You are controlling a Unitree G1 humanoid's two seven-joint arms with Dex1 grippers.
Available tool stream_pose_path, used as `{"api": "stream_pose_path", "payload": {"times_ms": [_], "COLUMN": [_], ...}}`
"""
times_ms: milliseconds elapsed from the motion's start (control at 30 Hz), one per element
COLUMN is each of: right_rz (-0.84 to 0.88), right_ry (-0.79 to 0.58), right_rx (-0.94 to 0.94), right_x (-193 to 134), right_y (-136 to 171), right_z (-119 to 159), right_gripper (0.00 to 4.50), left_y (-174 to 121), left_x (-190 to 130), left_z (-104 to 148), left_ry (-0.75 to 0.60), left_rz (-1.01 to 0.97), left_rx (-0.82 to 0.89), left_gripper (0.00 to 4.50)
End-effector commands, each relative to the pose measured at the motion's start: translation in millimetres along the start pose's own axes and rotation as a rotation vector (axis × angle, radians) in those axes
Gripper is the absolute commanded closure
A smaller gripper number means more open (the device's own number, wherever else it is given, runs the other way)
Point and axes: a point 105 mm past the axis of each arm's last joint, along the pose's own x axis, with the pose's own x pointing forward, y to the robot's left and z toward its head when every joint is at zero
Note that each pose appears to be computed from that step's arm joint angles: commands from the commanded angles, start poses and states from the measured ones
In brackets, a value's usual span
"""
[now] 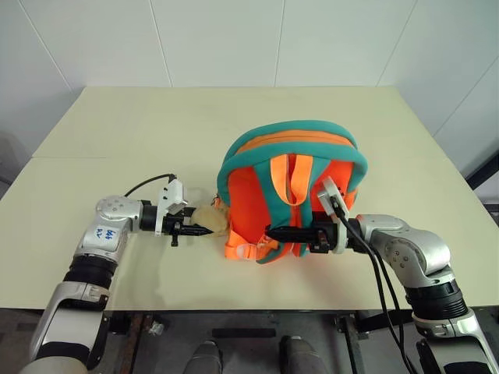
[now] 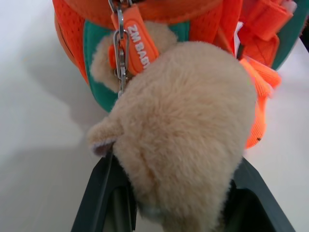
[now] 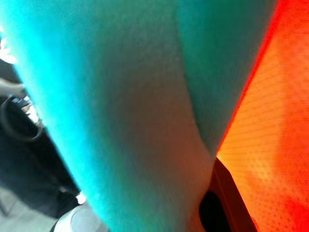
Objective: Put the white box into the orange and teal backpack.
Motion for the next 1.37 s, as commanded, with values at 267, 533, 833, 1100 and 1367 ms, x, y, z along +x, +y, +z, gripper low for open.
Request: {"api": "stream_pose_path", "payload": {"times_ms": [267, 533, 833, 1100, 1367], "right_rz": [-0.136, -0.303, -0.514, -0.708, -0.738], "right_ry": [-0.122, -0.029, 0.111, 0.109, 0.081], "right_rx": [-0.170, -0.333, -0.398, -0.478, -0.473], "right_x": [-20.0, -71.3, -136.9, -185.1, -184.8], "right_y": [0.4, 3.1, -16.1, -39.3, -47.2], "right_z": [30.2, 36.9, 16.2, 23.0, 15.2], "right_gripper": [3.45, 0.76, 0.04, 0.04, 0.04], "left_y": [-14.7, -11.1, -28.3, -25.4, -26.4], "left_x": [-15.8, -55.8, -65.5, -65.8, -61.6], "left_z": [12.6, 32.7, 27.3, 36.0, 15.6], "left_ry": [0.017, 0.021, -0.013, -0.113, -0.082], "left_rz": [0.071, 0.235, 0.282, 0.334, 0.334], "left_rx": [0.090, 0.157, 0.131, 0.101, 0.040], "left_gripper": [2.40, 0.00, 0.00, 0.00, 0.00]}}
